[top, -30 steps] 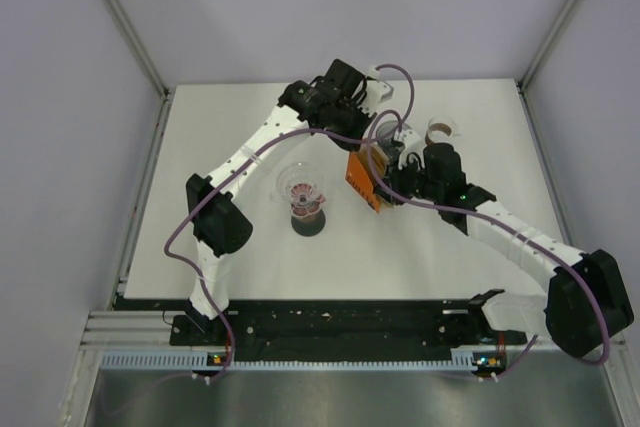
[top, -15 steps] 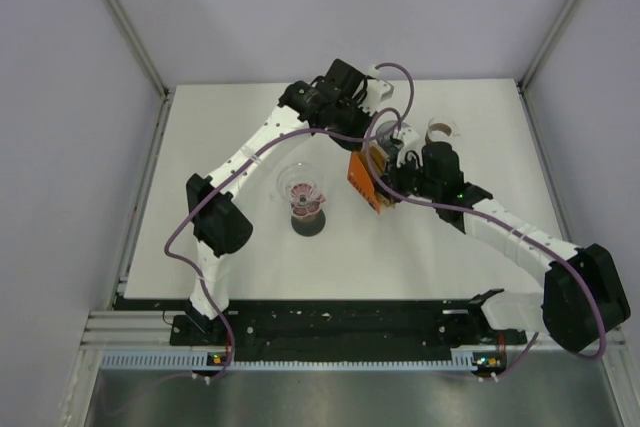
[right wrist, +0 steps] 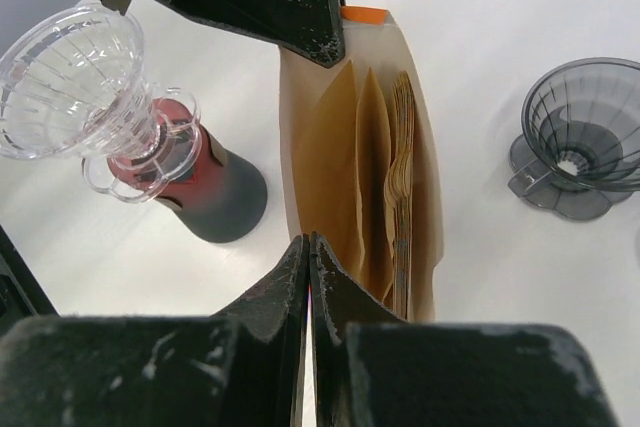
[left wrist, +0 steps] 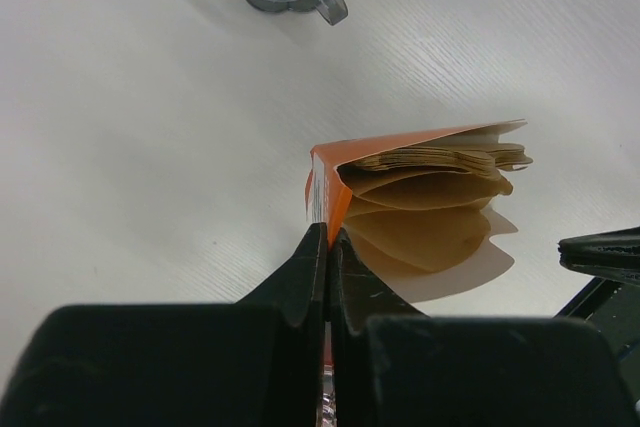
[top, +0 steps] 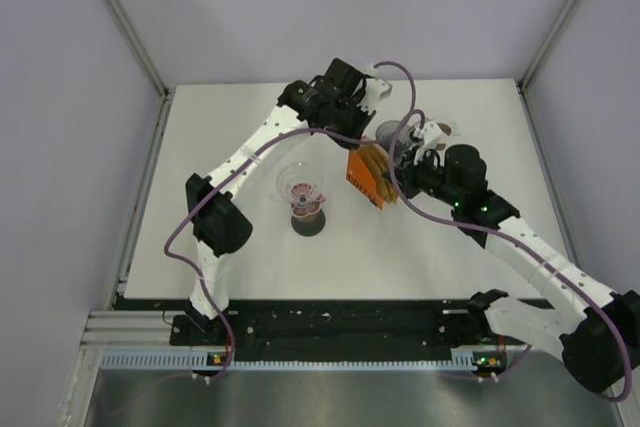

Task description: Place the coffee filter in the dripper

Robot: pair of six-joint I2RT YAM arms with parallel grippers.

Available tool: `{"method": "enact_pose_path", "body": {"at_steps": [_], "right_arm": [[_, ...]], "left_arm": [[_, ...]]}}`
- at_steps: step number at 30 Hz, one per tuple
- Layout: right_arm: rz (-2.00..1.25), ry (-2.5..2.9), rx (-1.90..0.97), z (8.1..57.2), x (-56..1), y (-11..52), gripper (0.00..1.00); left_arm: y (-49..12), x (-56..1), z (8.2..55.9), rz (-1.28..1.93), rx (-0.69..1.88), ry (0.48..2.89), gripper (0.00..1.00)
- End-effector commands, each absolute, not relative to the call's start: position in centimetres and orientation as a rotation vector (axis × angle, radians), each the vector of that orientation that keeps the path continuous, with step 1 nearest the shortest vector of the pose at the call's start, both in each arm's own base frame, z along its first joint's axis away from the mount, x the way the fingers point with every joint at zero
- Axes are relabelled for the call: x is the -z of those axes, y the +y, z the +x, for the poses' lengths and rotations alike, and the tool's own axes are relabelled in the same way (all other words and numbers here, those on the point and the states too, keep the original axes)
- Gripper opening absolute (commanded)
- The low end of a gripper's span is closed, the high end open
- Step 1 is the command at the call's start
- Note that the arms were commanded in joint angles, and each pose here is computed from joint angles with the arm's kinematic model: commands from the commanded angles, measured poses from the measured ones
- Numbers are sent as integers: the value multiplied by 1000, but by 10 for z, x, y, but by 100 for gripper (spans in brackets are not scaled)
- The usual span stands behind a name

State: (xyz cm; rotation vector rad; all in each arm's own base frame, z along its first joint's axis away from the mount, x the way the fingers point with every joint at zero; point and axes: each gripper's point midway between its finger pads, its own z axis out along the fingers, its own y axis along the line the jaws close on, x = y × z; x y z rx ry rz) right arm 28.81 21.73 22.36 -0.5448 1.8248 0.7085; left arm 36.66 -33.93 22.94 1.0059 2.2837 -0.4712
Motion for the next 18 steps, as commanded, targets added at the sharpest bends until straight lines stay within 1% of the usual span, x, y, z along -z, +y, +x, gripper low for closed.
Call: {"method": "enact_pose_path", "body": {"at_steps": [1,4,5,7,9,11,14,18], "right_arm": [[-556,1805,-665,289,-236,212,0],[-569,1830,-680,287,-226,215,0],[-583,1845,-703,285,-221,218,2],[-611,1879,-736,280,-211,222,12],[-615,1903,-736,278,-204,222,18],[-614,1912,-734,278,-201,222,18],[-602,1924,-725,281,-198,221,14],[-571,1940,-704,290,-192,221,12]], "left_arm": [[-338,-275,366,972,498,2158,0],[-339,-278,365,968,515,2152,0],[-339,-280,365,969,515,2147,0],[-338,-279,365,968,511,2149,0],[-339,-281,364,969,517,2145,0],[-340,-281,363,975,531,2142,0],[-341,-280,362,973,538,2147,0],[-342,-281,362,973,543,2146,0]]}}
